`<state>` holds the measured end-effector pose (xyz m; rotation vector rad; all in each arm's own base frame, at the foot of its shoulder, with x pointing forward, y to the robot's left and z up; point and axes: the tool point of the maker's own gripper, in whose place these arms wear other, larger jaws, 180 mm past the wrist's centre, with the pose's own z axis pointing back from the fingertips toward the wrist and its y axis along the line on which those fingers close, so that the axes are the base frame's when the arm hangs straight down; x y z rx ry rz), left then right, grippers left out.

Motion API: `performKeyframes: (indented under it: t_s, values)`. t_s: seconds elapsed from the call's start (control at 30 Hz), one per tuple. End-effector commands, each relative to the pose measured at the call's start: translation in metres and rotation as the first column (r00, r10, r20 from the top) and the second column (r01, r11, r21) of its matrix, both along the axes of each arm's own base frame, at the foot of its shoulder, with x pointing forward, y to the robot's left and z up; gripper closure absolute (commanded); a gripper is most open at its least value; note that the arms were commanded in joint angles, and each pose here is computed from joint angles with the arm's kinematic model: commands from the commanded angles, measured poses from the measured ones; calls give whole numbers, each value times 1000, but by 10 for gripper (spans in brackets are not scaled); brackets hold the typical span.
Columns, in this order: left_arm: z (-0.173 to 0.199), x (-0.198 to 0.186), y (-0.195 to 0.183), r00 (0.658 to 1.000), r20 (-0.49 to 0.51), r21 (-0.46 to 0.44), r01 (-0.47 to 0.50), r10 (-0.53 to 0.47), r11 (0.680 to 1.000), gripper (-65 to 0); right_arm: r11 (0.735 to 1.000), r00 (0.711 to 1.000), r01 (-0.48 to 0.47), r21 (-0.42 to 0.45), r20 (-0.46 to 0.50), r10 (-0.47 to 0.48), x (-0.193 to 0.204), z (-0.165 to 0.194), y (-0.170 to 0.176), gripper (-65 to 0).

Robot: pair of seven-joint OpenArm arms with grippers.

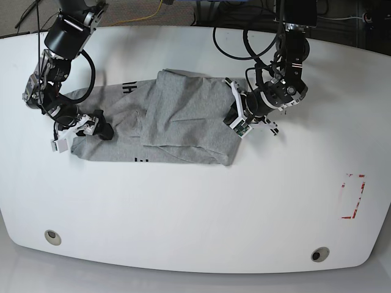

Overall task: Layout the t-shirt on the table in an organized manner, then fold the t-shirt properly
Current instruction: 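Release the right gripper and move it to the shirt's other end, then pinch the shirt end with the right gripper and fold it toward the left gripper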

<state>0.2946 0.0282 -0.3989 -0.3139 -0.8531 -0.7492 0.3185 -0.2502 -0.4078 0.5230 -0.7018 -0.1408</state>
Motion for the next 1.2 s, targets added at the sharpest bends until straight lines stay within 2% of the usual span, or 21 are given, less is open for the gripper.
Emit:
performKeyframes:
  t_s: [0.0, 0.07, 0.2, 0.47, 0.67, 0.73, 0.87, 1.0, 1.17]
  values:
    - [16, 9, -5, 999, 51, -34, 4, -2, 999, 0, 1000, 999, -20, -18, -28, 20, -3, -2, 0, -617]
    - [16, 9, -5, 999, 51, -34, 4, -2, 999, 0, 1000, 999, -22, -18, -28, 21, -3, -2, 0, -582]
    - [16, 9, -5, 999, 51, -34, 4, -2, 999, 0, 1000, 999, -24, -19, -25, 24, -2, -1, 0, -472]
    - [16, 10, -5, 999, 52, -34, 4, -2, 999, 0, 999, 999, -25, -19, -20, 25, -1, 0, 1, -185]
    - [17, 11, -5, 999, 54, -34, 4, -2, 999, 0, 999, 999, -28, -23, -20, 27, -1, 0, 0, -30]
    - [17, 11, -5, 999, 54, -34, 4, -2, 999, 0, 999, 1000, -28, -34, -5, 28, 1, 5, -1, 0]
    - [17, 11, -5, 999, 54, -34, 4, -2, 999, 0, 995, 997, -48, -89, 56, 53, 9, 27, 1, 0]
    - [17, 11, -5, 999, 54, -36, 4, -2, 999, 0, 983, 990, -103, -152, 76, 116, 10, 43, 11, 0]
    - [17, 11, -5, 999, 54, -36, 4, -2, 999, 0, 979, 985, -101, -176, 120, 123, 15, 67, 26, 0]
